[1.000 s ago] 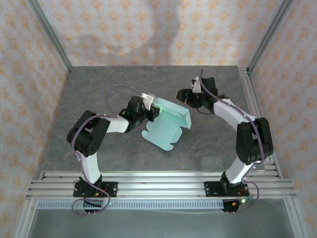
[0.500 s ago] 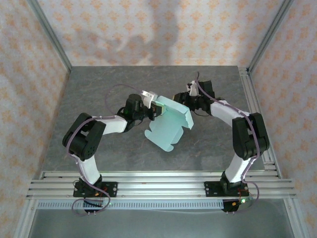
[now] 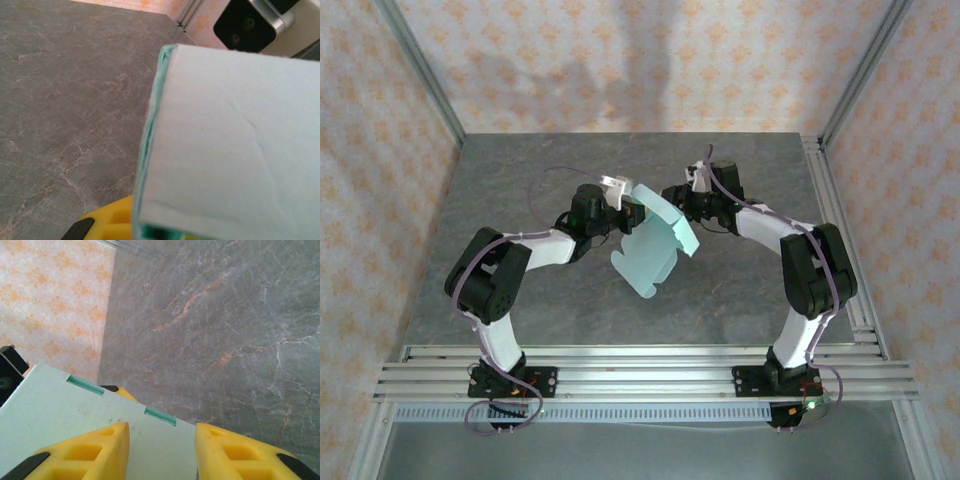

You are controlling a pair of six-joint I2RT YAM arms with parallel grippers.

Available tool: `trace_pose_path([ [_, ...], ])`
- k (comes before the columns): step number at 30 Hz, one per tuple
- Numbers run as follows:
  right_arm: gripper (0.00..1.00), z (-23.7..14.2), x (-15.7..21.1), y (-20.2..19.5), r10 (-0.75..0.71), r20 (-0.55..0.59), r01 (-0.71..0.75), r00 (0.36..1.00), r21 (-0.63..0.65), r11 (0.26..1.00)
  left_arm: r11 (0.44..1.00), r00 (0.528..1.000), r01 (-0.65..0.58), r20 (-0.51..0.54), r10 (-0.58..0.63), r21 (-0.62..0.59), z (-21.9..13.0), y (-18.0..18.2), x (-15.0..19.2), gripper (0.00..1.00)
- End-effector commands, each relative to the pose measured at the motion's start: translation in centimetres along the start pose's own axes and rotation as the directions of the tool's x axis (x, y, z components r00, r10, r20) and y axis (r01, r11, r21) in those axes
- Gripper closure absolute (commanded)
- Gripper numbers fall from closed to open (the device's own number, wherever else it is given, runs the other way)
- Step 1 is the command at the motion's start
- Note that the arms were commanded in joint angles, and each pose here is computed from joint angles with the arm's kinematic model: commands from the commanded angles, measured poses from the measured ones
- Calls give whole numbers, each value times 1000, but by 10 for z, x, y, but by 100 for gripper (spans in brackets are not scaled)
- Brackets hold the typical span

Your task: Fold the paper box

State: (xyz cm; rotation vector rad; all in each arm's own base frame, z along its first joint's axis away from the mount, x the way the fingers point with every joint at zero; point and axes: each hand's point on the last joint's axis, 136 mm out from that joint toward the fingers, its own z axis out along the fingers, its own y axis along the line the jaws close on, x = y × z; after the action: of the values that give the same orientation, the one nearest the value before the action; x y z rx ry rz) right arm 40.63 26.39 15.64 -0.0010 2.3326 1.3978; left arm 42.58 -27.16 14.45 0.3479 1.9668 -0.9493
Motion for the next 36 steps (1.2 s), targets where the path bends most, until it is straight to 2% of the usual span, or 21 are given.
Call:
trace_pose_path([
  [1,61,22,40,25,-38,-129,26,991,-94,995,1000,989,-29,147,28,8,-2,-17,-56,100],
  [8,59,16,30,20,-36,-93,32,995,-39,999,999,990,-35,139,37,-16,-3,-13,-53,100],
  [13,53,-7,3,6,-27,30,26,999,45,999,998,986,-1,166,13,-71,-13,-3,-53,100],
  [20,47,-57,-31,-14,-17,232,-21,973,157,987,997,972,72,224,-66,-19,-22,-8,-66,100],
  [25,47,-82,-36,-37,36,328,-106,944,199,974,993,967,112,232,-102,-29,-19,-3,-67,100],
  [31,48,-109,-32,-44,7,413,-115,911,238,965,975,936,220,280,-214,9,-20,3,-76,100],
  [36,48,-125,-21,-43,-74,385,-61,920,325,944,949,893,314,326,-309,39,-23,10,-88,100],
])
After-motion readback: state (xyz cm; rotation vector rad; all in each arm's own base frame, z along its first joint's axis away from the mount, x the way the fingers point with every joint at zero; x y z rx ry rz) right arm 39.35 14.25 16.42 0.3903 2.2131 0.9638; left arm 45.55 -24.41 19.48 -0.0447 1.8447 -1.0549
